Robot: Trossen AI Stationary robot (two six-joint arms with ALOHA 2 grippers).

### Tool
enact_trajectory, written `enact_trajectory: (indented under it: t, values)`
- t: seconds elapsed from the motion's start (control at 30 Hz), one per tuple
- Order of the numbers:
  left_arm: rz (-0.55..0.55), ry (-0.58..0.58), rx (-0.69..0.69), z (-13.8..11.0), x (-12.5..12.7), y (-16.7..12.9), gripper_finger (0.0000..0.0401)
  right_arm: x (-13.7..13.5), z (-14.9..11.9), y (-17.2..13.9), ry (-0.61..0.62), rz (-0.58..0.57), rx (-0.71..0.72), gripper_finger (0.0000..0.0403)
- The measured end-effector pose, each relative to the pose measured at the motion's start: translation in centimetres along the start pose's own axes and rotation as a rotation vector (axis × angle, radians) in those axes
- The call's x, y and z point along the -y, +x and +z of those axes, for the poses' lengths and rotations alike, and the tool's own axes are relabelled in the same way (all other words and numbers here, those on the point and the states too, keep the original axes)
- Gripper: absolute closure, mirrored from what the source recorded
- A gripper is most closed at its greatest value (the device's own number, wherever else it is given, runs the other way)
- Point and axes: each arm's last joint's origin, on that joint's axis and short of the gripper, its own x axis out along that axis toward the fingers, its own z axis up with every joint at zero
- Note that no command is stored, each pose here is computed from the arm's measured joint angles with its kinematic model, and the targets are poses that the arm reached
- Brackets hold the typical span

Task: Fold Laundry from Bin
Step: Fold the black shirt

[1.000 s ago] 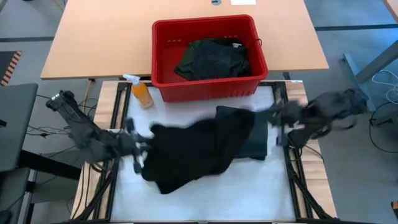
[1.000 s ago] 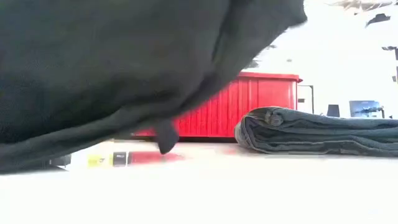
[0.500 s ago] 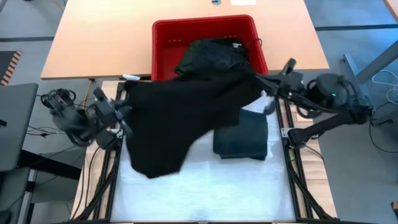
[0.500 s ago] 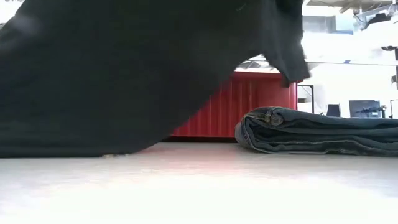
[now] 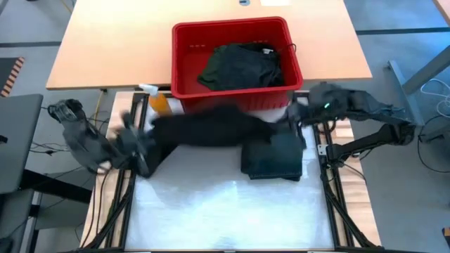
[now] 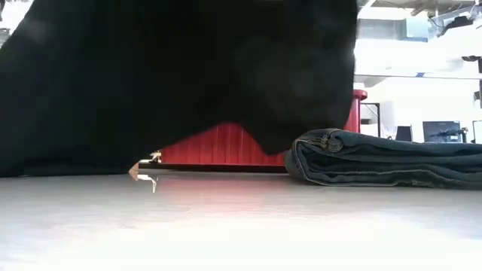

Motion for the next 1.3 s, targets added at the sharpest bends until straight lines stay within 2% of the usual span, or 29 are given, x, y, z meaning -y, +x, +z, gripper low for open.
enact_trajectory:
  t: [0.1, 0.17, 0.3, 0.4, 0.5, 0.57, 0.67, 0.77, 0.93, 1.1, 1.3]
  values:
    - [-0.175, -0.090, -0.177, -4.2, 3.4, 1.1, 0.0401, -1.9, -2.6, 1.9, 0.086, 0.133, -0.140, 0.0385]
    - [-0.251, -0.130, -0.284, -7.6, 6.2, 1.8, 0.0401, -3.6, -4.5, 3.4, 0.134, 0.232, -0.229, 0.0385]
    - [-0.329, -0.211, -0.431, -15.4, 11.2, 3.6, 0.0401, -7.5, -9.7, 6.6, 0.230, 0.335, -0.426, 0.0384]
    - [-0.364, -0.294, -0.525, -20.0, 13.5, 4.5, 0.0394, -10.0, -13.5, 8.7, 0.297, 0.373, -0.499, 0.0384]
    - [-0.355, -0.360, -0.577, -22.6, 15.0, 5.4, 0.0372, -11.8, -16.5, 10.3, 0.373, 0.392, -0.536, 0.0381]
    - [-0.373, -0.349, -0.615, -23.6, 15.9, 5.9, 0.0351, -12.7, -17.5, 10.9, 0.433, 0.401, -0.544, 0.0374]
    - [-0.408, -0.301, -0.692, -24.2, 16.6, 6.5, 0.0316, -13.4, -18.6, 11.5, 0.512, 0.386, -0.583, 0.0355]
    - [-0.418, -0.289, -0.759, -24.0, 16.7, 7.1, 0.0281, -13.7, -18.7, 11.8, 0.541, 0.377, -0.599, 0.0337]
    - [-0.490, -0.262, -0.857, -21.6, 16.0, 7.9, 0.0239, -13.8, -19.0, 12.0, 0.541, 0.367, -0.617, 0.0318]
    - [-0.562, -0.248, -0.783, -17.9, 15.3, 8.2, 0.0228, -13.6, -19.0, 12.2, 0.542, 0.352, -0.613, 0.0304]
    - [-0.616, -0.207, -0.656, -15.3, 14.4, 8.3, 0.0227, -13.5, -19.0, 12.2, 0.523, 0.327, -0.597, 0.0299]
